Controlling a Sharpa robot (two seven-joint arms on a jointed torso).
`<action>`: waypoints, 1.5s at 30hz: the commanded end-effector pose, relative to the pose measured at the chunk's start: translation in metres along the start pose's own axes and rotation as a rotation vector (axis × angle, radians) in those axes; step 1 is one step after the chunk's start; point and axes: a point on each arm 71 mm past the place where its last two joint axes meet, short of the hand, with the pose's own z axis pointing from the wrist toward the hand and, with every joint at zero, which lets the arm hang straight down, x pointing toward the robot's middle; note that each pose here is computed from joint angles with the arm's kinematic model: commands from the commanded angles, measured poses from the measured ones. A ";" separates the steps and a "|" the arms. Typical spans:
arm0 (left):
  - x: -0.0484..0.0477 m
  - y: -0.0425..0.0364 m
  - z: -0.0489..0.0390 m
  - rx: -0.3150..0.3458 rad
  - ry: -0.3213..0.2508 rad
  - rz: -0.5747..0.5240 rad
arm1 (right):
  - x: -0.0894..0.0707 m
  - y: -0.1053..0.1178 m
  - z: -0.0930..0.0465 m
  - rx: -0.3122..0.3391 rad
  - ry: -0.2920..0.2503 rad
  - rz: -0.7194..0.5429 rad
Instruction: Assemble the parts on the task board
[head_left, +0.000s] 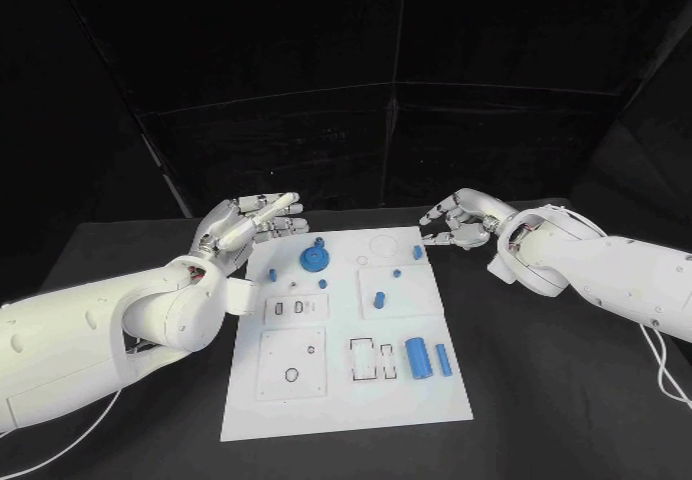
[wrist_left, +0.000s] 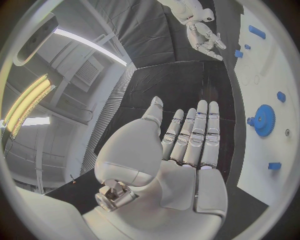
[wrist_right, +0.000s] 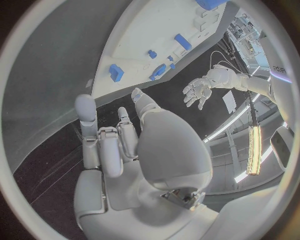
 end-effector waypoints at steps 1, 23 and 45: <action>0.0014 -0.0012 0.0009 0.014 0.017 -0.006 | 0.006 0.001 0.001 -0.030 0.046 0.006; 0.0016 -0.0006 0.0021 0.015 0.018 -0.005 | 0.019 -0.006 0.009 0.000 0.104 -0.050; 0.0020 0.0000 0.0030 0.015 0.018 -0.005 | 0.030 -0.009 0.014 0.034 0.118 -0.070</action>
